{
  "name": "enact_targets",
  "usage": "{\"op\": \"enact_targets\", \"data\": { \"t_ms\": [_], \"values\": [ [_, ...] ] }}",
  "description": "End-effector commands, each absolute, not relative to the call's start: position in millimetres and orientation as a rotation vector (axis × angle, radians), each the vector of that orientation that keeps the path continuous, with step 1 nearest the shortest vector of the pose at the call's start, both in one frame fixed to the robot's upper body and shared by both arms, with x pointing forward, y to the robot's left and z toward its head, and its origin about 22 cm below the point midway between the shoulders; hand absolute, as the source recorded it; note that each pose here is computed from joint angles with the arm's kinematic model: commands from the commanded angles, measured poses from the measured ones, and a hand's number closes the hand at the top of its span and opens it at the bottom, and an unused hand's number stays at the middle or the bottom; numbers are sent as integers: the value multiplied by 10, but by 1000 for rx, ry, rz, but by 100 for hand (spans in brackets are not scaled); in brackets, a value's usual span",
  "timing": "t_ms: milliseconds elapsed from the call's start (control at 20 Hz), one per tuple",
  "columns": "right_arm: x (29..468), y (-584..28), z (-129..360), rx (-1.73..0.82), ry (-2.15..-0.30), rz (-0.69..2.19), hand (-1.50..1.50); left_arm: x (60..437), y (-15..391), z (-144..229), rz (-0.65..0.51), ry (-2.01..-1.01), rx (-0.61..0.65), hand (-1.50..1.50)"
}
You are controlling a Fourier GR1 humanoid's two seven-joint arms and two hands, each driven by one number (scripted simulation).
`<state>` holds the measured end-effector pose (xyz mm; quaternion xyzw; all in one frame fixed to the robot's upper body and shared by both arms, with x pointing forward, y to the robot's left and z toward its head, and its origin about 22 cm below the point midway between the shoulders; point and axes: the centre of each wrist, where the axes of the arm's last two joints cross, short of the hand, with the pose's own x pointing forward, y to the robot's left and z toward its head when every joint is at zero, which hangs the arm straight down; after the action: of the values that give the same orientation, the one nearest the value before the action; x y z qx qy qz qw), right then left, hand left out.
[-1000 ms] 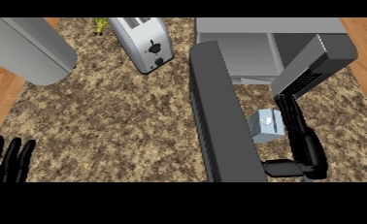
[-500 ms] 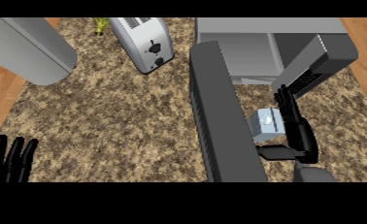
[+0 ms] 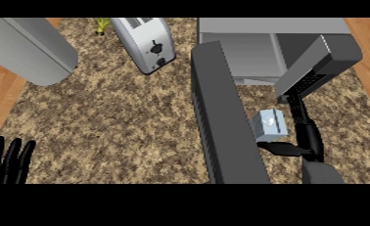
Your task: Pick up the milk, place it into the microwave and close the microwave
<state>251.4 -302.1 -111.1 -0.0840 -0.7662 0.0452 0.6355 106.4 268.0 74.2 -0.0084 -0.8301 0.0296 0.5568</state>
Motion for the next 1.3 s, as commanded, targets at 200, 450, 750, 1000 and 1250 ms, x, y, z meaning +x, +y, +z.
{"op": "enact_targets", "data": {
  "t_ms": [200,450,750,1000,1250],
  "values": [
    [2488,-3088,-1271,235,-1698,163,-150,1044,2666,859,78,-1962,-25,-150],
    [2537,-3019,-1296,456,-1768,143,150,1166,2727,731,66,-1954,-37,-150],
    [2643,-2796,-1171,26,-1948,130,150,959,2651,724,97,-1944,-57,-150],
    [2546,-2645,-1122,159,-1954,89,150,951,2649,622,109,-1940,-49,-150],
    [2767,-3253,-973,110,-1997,28,150,979,2684,657,73,-1941,-81,-150]
  ]
}}
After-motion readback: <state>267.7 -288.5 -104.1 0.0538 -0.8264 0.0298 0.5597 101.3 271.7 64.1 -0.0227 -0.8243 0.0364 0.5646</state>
